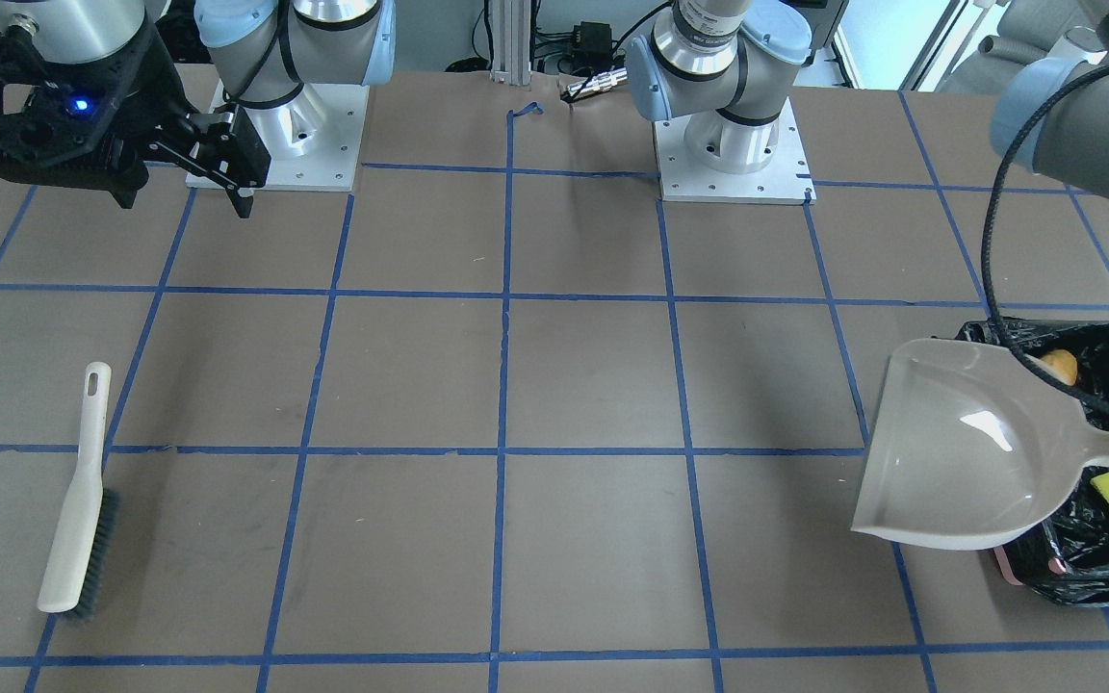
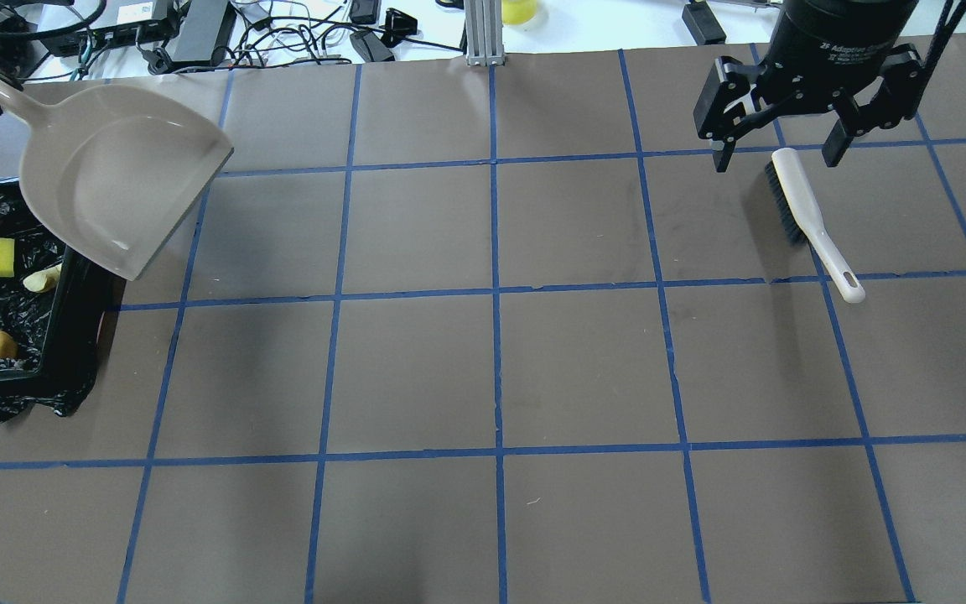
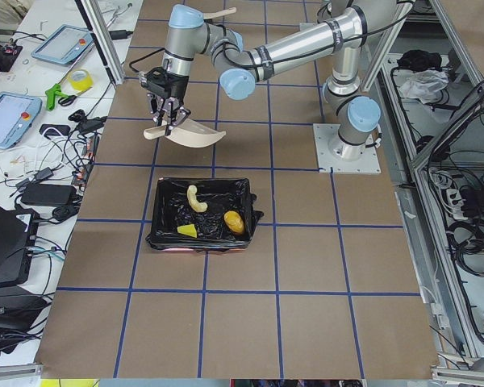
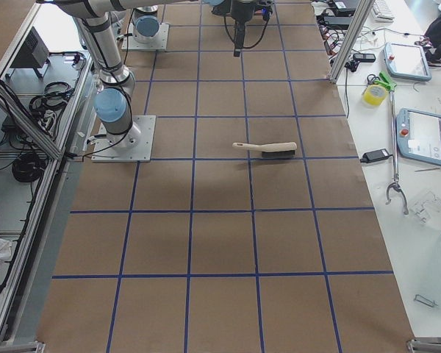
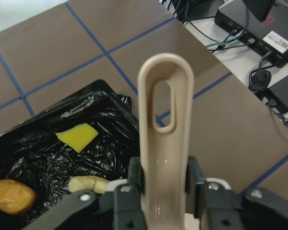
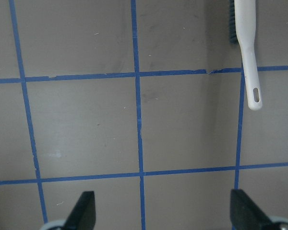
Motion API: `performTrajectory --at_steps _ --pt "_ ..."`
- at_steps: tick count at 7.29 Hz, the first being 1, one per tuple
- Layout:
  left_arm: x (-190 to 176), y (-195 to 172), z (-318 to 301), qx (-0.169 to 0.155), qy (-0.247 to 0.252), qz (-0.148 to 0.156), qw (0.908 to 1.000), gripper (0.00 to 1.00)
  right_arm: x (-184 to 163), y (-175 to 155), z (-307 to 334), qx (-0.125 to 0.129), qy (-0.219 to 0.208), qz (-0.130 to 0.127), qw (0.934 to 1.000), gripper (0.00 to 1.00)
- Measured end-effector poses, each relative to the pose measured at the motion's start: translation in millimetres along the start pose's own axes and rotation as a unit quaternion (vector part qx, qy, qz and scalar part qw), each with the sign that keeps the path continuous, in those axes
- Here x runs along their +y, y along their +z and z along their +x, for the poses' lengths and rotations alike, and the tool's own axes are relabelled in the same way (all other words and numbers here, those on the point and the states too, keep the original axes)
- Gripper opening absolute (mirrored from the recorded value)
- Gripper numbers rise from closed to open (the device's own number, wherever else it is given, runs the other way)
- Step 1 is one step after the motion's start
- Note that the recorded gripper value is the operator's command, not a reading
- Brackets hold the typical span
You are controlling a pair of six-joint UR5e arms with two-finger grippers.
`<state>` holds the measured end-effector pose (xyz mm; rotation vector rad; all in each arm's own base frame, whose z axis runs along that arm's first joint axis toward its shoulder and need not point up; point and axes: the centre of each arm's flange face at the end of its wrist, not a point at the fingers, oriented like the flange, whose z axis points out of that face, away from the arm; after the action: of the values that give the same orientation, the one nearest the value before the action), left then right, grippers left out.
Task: Sweep and dump trash into bin
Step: 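Lower the empty dustpan with the left gripper back onto the table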
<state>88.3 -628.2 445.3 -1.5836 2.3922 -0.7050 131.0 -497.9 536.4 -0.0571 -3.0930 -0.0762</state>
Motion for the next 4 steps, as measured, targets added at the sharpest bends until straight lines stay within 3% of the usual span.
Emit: performTrajectory --at_steps 2,4 --pt "41.6 17.3 20.0 -0.016 -0.060 -0.040 0.9973 0.00 -7.2 -1.6 -2.3 -0.011 0.001 0.035 0.9993 1.00" --pt "73.3 47.5 37.8 -0.015 -0.105 -0.097 0.9896 0.00 -9.8 0.4 -2.6 -0.012 -0.001 0.047 0.9988 1.00"
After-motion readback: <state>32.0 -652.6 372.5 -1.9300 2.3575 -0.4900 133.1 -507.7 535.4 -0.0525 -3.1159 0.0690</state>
